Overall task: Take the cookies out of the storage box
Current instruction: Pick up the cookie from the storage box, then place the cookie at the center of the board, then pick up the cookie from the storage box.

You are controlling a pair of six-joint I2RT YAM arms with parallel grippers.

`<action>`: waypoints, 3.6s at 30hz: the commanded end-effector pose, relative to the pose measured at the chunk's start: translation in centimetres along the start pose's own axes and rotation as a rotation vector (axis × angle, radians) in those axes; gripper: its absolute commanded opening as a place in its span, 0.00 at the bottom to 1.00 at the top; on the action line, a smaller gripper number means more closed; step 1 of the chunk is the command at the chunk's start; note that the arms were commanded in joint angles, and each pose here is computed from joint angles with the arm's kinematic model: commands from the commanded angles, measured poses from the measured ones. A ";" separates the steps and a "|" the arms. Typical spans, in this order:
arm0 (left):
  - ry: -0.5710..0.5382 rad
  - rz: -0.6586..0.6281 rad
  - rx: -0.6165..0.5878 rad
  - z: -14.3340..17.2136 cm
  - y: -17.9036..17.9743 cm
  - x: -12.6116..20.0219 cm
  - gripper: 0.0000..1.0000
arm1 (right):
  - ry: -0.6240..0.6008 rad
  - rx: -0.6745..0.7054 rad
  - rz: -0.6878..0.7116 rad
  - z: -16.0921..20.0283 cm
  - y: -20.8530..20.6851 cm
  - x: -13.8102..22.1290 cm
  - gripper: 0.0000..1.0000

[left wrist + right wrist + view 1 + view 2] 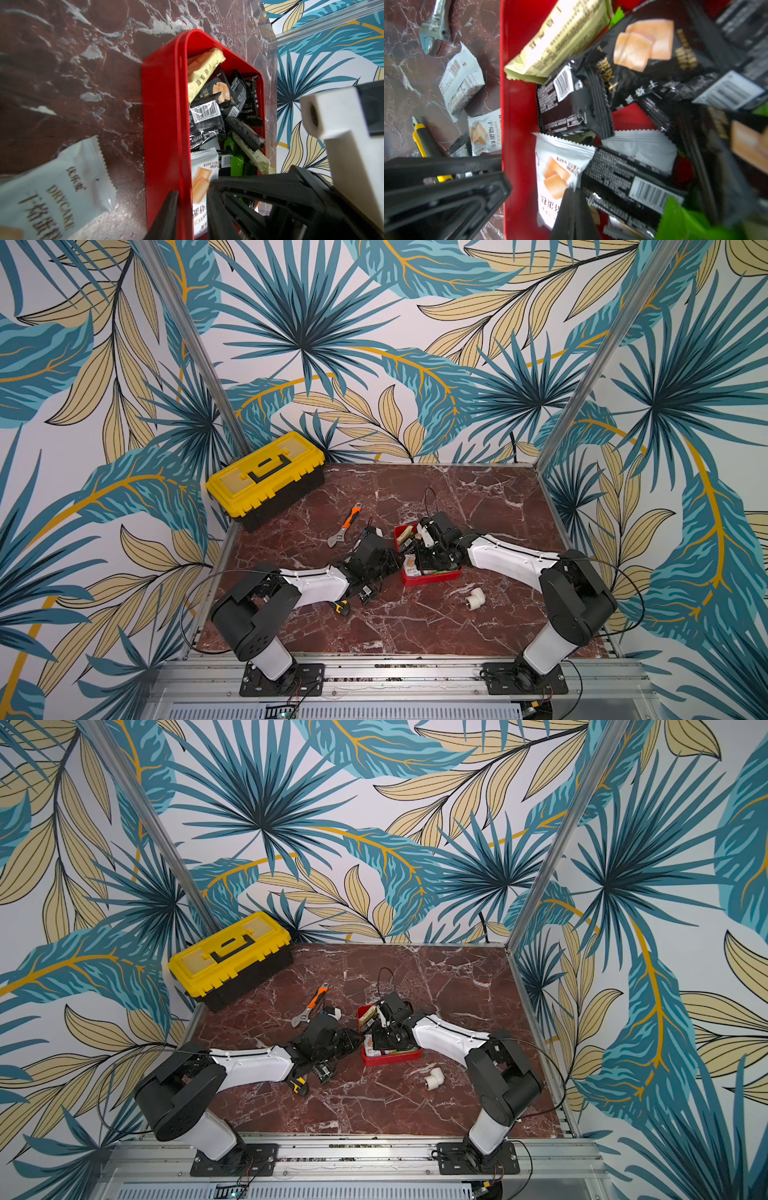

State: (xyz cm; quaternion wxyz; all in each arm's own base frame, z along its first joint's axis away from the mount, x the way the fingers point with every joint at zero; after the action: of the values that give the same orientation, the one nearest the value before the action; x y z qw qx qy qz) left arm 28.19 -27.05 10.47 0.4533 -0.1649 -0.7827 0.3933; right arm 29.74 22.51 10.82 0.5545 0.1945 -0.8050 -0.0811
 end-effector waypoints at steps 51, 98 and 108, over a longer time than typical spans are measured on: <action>-0.447 -0.202 0.158 -2.5 5.3 14.1 0.38 | 0.031 0.034 0.040 3.4 9.2 -2.6 0.00; 0.087 -0.566 -0.999 1.6 -9.5 -0.8 0.62 | -0.544 -0.062 0.369 2.7 -3.2 17.3 0.44; 0.064 -0.665 -1.044 1.2 -8.8 -3.7 0.59 | -0.542 -0.079 0.374 3.4 -3.8 17.3 0.44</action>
State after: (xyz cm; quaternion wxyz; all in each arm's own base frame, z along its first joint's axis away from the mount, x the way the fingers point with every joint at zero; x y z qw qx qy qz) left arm 28.94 -35.09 12.77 0.4592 -0.1346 -0.8543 -0.2029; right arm 22.48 12.48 23.95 0.3258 0.0096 -0.9433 -0.0627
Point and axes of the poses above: each gripper's point midway between its finger pads, its own x axis back along the fingers, its own y axis along the line the jaws close on, z = x × y, the point moved 5 cm from there along x, back along the fingers, and after that the axes turned 2 degrees about x, right-handed, at the moved point
